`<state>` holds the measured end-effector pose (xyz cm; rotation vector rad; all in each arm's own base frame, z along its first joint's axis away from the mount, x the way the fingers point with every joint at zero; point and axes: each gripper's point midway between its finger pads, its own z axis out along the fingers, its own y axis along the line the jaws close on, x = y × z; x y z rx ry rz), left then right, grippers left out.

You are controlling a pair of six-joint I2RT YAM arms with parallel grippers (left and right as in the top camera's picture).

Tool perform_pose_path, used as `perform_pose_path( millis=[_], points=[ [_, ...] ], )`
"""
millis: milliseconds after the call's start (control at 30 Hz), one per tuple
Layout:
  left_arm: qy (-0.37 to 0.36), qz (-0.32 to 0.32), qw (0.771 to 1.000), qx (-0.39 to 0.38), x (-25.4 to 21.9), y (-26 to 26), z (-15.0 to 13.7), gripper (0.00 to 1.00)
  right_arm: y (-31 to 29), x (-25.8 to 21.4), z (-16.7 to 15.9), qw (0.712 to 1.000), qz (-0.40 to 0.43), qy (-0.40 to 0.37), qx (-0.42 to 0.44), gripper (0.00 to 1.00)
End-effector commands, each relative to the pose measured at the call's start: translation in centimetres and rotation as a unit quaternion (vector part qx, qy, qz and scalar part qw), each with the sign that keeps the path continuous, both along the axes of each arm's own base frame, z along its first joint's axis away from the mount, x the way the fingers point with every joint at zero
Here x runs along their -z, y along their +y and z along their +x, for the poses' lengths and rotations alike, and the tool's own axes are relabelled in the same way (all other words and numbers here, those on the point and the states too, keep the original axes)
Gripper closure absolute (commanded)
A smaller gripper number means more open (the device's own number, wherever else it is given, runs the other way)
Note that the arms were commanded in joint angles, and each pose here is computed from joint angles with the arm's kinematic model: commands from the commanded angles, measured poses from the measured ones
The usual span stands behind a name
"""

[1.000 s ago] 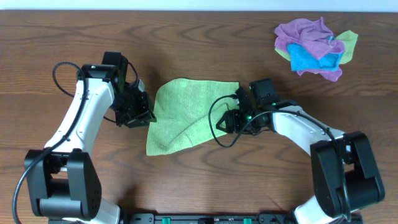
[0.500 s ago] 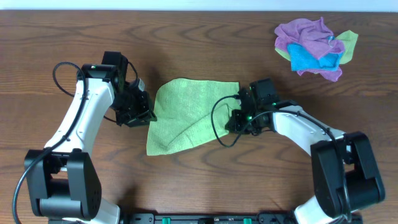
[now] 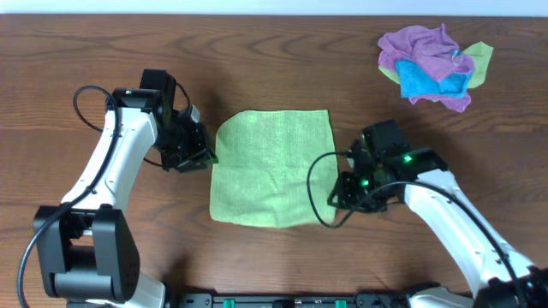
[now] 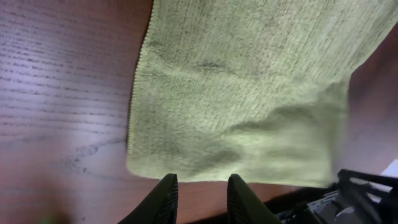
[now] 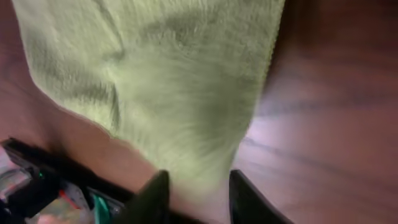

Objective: Fold the cloth
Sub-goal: 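Pull the towel corners apart with both grippers to spread it flat, then move both grippers to the near edge corners of the towel and grasp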

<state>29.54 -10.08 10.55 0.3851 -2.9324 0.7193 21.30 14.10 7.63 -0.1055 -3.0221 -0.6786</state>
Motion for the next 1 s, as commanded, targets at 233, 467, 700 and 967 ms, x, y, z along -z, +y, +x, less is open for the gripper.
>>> perform_pose_path(
  millis=[233, 467, 700, 967],
  points=[
    [0.011, -0.004, 1.000, -0.009, -0.3, 0.0, -0.6, 0.70, -2.1, 0.9, -2.5, 0.995, -0.094, 0.035, 0.005, 0.63],
    [0.085, -0.040, 0.995, -0.044, 0.9, 0.5, -3.6, 0.75, -1.8, 1.1, -1.1, 0.996, -0.089, 0.002, 0.003, 0.61],
    [0.151, -0.105, 0.980, -0.076, 4.8, 0.4, -8.2, 0.76, -1.3, 1.9, -2.8, 0.999, -0.046, -0.023, -0.011, 0.60],
    [0.162, -0.114, 0.976, -0.094, 7.8, 0.0, -10.3, 0.05, -0.6, 2.4, -4.4, 0.998, 0.014, -0.060, 0.012, 0.42]
  ],
)
